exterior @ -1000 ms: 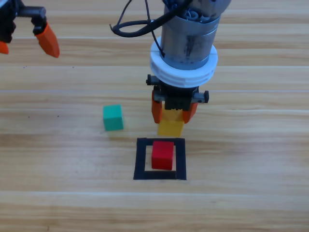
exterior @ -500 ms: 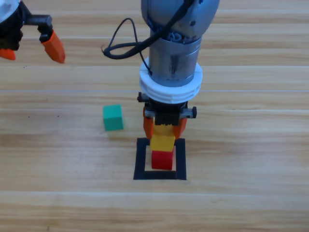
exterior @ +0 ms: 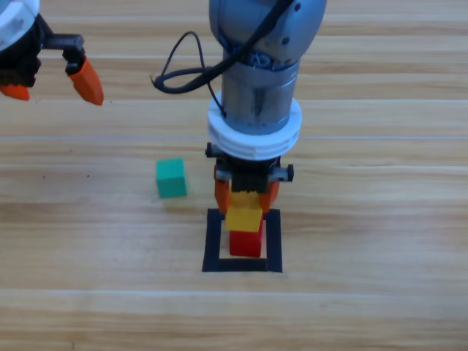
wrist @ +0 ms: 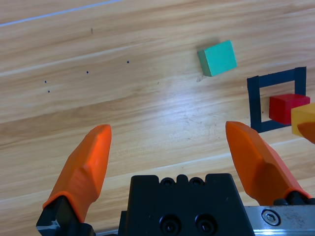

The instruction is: Stack the blocks in the rectangular block: red at the bottom, yellow in the middle, green on top

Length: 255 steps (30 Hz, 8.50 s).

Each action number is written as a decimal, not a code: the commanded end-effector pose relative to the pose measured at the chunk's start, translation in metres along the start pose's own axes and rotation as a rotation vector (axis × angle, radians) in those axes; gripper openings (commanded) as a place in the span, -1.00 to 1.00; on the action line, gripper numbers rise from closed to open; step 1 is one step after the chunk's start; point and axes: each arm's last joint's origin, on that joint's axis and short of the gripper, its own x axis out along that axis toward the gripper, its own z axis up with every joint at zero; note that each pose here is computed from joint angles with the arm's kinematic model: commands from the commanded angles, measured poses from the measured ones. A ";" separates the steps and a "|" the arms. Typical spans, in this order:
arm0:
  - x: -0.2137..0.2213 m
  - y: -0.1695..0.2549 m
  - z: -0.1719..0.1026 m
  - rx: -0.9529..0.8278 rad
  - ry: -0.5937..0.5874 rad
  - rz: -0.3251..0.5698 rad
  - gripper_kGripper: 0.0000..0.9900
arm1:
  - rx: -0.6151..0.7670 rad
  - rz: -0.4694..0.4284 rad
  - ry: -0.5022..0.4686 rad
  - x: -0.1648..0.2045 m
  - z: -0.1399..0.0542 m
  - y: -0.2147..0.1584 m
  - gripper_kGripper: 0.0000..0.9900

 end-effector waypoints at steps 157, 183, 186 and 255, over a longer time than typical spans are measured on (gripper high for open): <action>0.142 -0.088 0.043 -0.186 0.225 0.084 -0.85 | -1.143 0.491 -0.544 -0.115 -0.137 -0.249 0.98; 0.097 -0.187 0.012 0.011 0.328 0.034 -0.98 | -1.140 0.486 -0.545 -0.115 -0.137 -0.250 0.98; 0.103 -0.193 0.009 0.015 0.338 0.041 -0.98 | -1.140 0.486 -0.543 -0.114 -0.137 -0.249 0.98; 0.133 -0.225 -0.018 -0.035 0.385 0.105 -0.97 | -1.149 0.476 -0.513 -0.111 -0.136 -0.249 1.00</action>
